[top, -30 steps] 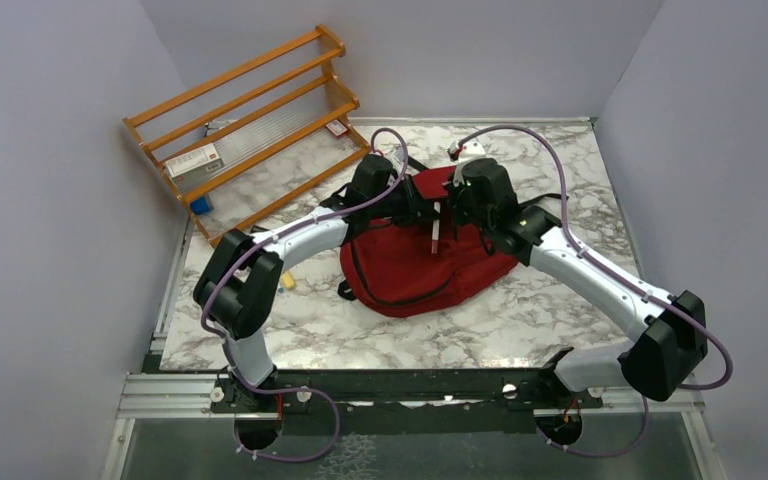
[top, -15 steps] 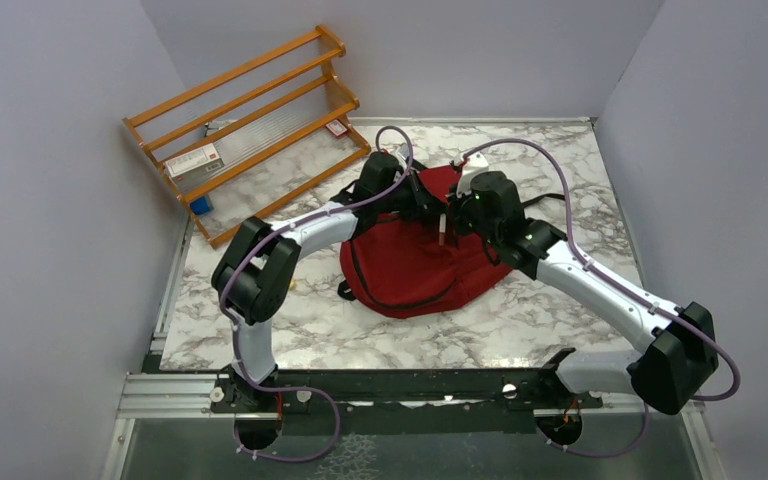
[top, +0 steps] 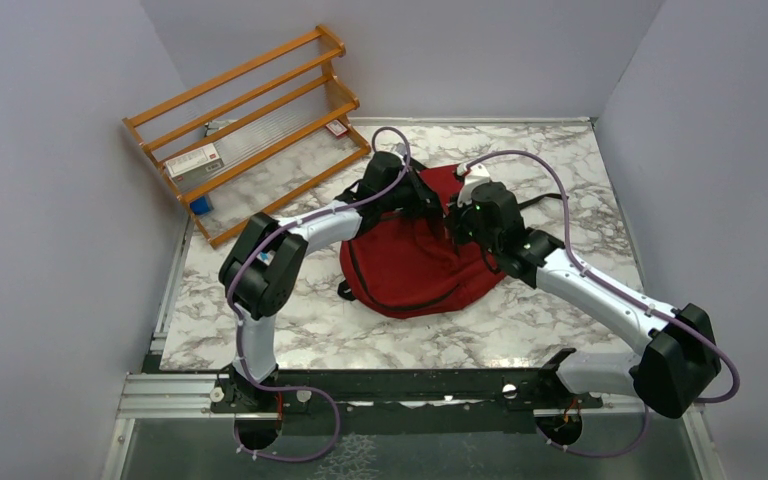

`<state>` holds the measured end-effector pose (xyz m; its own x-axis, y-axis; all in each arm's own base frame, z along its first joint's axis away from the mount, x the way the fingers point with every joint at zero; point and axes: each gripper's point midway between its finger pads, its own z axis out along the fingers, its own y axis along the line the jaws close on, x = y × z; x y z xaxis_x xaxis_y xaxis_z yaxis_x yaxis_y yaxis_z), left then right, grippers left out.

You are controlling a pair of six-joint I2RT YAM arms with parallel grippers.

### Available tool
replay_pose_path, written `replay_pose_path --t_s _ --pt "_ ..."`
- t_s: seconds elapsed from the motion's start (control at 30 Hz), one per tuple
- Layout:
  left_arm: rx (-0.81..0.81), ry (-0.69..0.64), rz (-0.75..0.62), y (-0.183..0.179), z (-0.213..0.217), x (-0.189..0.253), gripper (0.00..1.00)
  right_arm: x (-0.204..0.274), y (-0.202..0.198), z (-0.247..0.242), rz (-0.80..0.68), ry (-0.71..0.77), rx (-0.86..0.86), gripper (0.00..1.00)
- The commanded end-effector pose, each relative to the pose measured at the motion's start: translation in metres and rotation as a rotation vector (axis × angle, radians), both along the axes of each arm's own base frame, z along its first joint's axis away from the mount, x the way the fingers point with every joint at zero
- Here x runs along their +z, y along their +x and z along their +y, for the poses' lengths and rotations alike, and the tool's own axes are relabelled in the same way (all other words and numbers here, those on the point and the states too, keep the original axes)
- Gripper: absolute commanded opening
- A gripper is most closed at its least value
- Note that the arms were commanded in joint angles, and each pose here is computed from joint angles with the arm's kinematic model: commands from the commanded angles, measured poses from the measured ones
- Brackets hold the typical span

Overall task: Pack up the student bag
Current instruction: Place the stationery in the student bag.

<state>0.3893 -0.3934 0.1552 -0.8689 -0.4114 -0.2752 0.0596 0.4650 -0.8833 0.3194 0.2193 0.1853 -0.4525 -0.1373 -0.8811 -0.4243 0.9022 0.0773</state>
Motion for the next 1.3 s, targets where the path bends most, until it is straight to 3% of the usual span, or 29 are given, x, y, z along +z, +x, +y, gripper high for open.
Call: replay_pose_path --t_s 0.0,0.1,0.23,0.53,0.93,1.1,1.27 --pt "0.087 -0.012 -0.096 0.023 -0.003 0.031 0.3 0.011 -0.004 0.002 -0.017 0.058 -0.009 0.01" --pt "0.077 -0.004 -0.096 0.02 -0.004 0.029 0.44 0.011 -0.003 0.0 -0.019 0.056 -0.028 0.01" --pt "0.066 0.005 -0.099 0.015 -0.003 0.027 0.51 0.012 -0.002 -0.001 -0.02 0.061 -0.034 0.01" --pt "-0.008 0.052 -0.15 -0.004 0.007 0.033 0.5 0.013 0.002 -0.01 -0.023 0.071 -0.11 0.01" --pt "-0.222 0.134 -0.298 -0.06 0.03 0.032 0.47 0.03 0.018 -0.023 -0.065 0.077 -0.239 0.01" --pt "-0.145 0.313 -0.352 -0.066 0.069 0.023 0.47 0.03 0.019 -0.022 -0.065 0.084 -0.238 0.01" --pt "0.045 0.49 -0.354 -0.065 0.128 0.02 0.48 0.026 0.015 -0.021 -0.05 0.092 -0.233 0.01"
